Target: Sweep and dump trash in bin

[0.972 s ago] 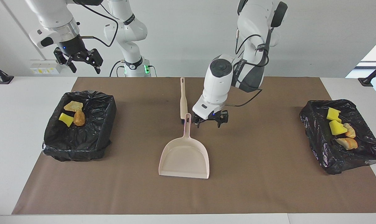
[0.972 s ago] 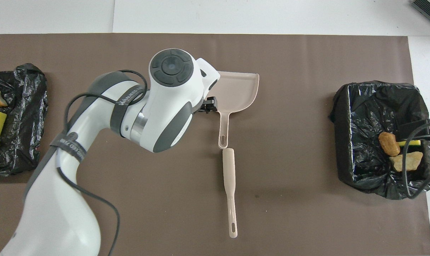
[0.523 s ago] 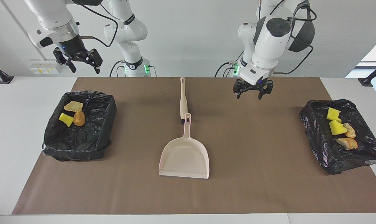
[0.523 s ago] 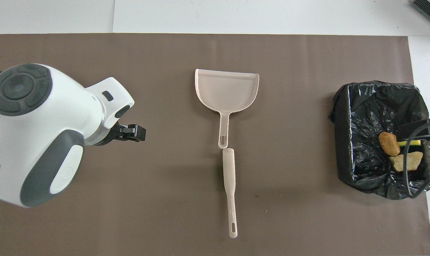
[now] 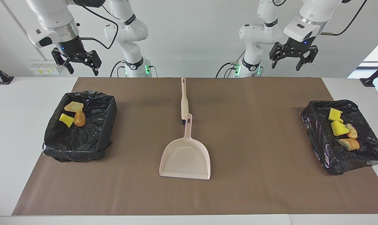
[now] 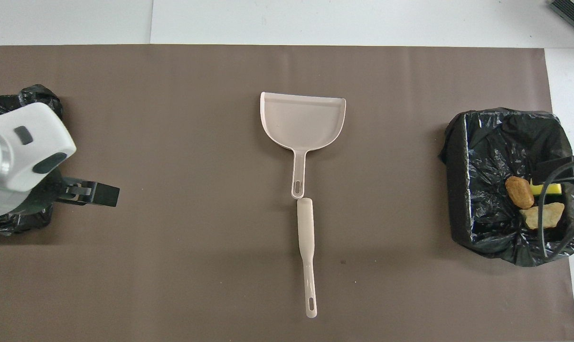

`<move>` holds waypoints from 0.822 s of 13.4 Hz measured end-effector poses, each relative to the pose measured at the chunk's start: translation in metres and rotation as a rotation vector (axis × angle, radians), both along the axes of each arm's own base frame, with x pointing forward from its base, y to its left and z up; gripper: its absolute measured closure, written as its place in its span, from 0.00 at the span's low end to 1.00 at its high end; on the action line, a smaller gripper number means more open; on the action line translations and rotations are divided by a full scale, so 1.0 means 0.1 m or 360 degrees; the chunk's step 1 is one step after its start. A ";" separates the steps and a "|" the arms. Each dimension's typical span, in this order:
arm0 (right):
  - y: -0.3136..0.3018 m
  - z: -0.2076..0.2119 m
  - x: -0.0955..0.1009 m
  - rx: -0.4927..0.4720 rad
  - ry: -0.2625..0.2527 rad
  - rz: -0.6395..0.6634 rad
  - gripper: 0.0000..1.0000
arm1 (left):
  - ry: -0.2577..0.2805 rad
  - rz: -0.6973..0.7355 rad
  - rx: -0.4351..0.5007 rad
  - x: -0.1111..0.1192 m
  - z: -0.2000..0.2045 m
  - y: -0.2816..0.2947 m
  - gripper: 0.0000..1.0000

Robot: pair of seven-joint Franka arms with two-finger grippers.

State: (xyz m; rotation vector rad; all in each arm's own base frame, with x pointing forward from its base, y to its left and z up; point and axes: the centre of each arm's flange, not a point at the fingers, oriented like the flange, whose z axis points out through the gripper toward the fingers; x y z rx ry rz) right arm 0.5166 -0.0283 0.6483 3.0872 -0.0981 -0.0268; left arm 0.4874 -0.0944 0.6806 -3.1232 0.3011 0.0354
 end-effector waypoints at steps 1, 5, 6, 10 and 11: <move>0.00 0.00 0.00 0.0000 0.0000 0.0003 0.00 | 0.0017 0.0021 -0.0008 0.05 0.03 0.07 0.00; 0.00 -0.01 0.00 -0.0001 0.0002 0.0008 0.00 | 0.0062 0.0053 -0.0025 0.29 0.17 0.22 0.00; -0.01 -0.02 0.00 0.0000 0.0004 0.0006 0.00 | 0.0059 0.0058 -0.0030 0.31 0.21 0.24 0.00; -0.01 -0.04 0.00 0.0000 0.0011 0.0005 0.00 | 0.0030 0.0063 -0.0039 0.24 0.28 0.27 0.00; -0.01 -0.04 0.00 0.0000 0.0011 0.0005 0.00 | 0.0035 0.0064 -0.0039 0.22 0.26 0.27 0.00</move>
